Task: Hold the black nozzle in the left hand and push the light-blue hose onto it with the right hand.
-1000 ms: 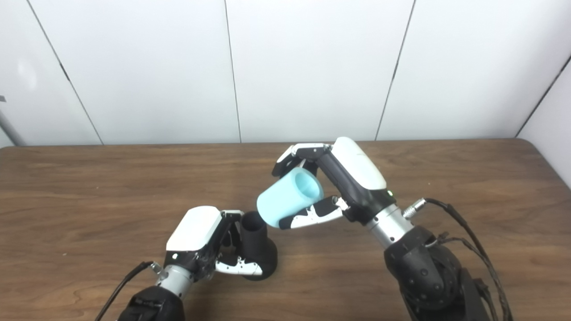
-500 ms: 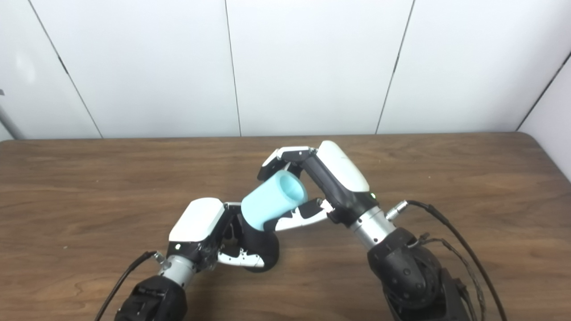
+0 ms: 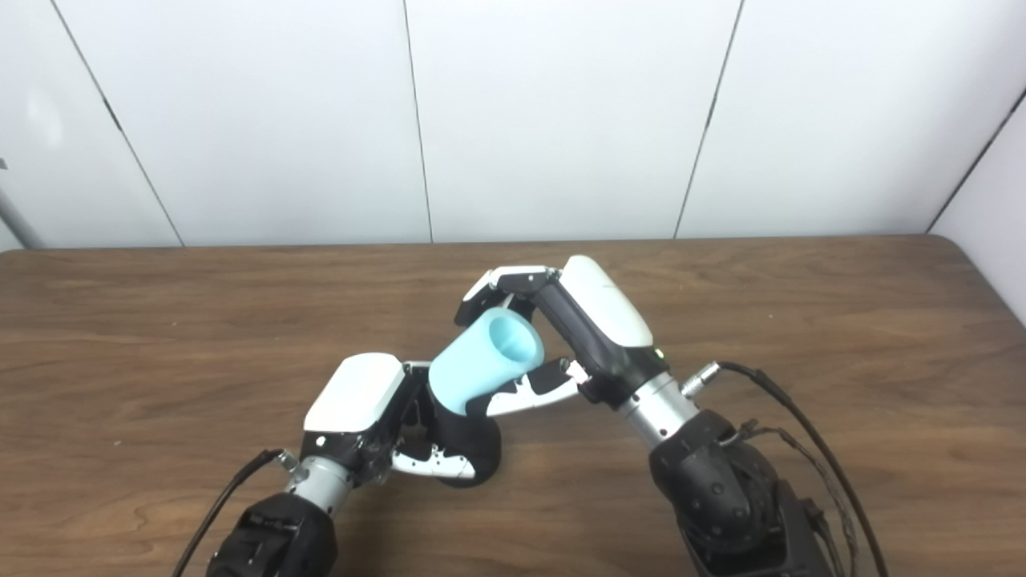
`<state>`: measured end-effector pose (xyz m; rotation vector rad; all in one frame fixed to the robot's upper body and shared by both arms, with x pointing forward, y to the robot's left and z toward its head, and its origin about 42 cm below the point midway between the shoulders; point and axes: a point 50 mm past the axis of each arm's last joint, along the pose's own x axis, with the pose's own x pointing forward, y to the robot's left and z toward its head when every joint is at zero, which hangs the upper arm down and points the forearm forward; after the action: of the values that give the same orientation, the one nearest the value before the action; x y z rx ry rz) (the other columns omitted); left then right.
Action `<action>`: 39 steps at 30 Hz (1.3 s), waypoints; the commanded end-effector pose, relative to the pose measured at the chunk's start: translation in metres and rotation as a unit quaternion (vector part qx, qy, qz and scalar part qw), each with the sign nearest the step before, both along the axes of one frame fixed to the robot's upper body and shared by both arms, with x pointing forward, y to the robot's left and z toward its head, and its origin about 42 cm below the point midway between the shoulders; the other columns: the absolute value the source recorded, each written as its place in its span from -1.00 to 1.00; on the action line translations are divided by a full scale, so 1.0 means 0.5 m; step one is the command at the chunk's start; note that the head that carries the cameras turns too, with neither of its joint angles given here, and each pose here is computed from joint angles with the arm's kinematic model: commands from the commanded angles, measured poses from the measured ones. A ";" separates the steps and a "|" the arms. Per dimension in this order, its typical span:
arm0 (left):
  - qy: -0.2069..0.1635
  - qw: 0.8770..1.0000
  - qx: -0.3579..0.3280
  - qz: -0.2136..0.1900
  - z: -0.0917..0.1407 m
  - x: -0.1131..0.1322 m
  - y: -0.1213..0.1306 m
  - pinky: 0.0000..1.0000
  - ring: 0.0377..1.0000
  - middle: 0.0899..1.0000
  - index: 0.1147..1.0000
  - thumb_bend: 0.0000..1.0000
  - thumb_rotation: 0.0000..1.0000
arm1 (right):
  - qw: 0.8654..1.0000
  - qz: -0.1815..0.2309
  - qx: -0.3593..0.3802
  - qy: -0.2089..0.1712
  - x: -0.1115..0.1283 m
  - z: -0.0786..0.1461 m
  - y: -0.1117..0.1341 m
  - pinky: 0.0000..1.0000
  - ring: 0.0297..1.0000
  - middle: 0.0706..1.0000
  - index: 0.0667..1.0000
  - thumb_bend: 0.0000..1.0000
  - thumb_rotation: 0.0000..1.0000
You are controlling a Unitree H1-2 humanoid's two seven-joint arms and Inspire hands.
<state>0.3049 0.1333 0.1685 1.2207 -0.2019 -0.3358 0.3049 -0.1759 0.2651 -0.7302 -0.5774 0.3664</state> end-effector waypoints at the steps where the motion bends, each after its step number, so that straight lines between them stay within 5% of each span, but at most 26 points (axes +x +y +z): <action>1: 0.043 0.998 0.035 -0.001 -0.034 -0.003 0.002 -0.33 -0.24 -0.30 -0.11 0.04 -1.00 | 0.999 0.024 0.002 -0.031 0.001 0.024 0.015 -0.31 -0.26 -0.07 0.00 0.03 -1.00; 39: 0.044 0.998 0.035 -0.036 -0.028 -0.018 -0.028 -0.29 -0.20 -0.28 -0.11 0.04 -1.00 | 0.999 0.037 -0.025 0.005 0.007 0.013 0.021 -0.30 -0.26 -0.07 0.00 0.02 -1.00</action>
<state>0.3023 0.1242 0.1679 1.2380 -0.1979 -0.3819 0.3061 -0.1704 0.2659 -0.7510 -0.5697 0.4231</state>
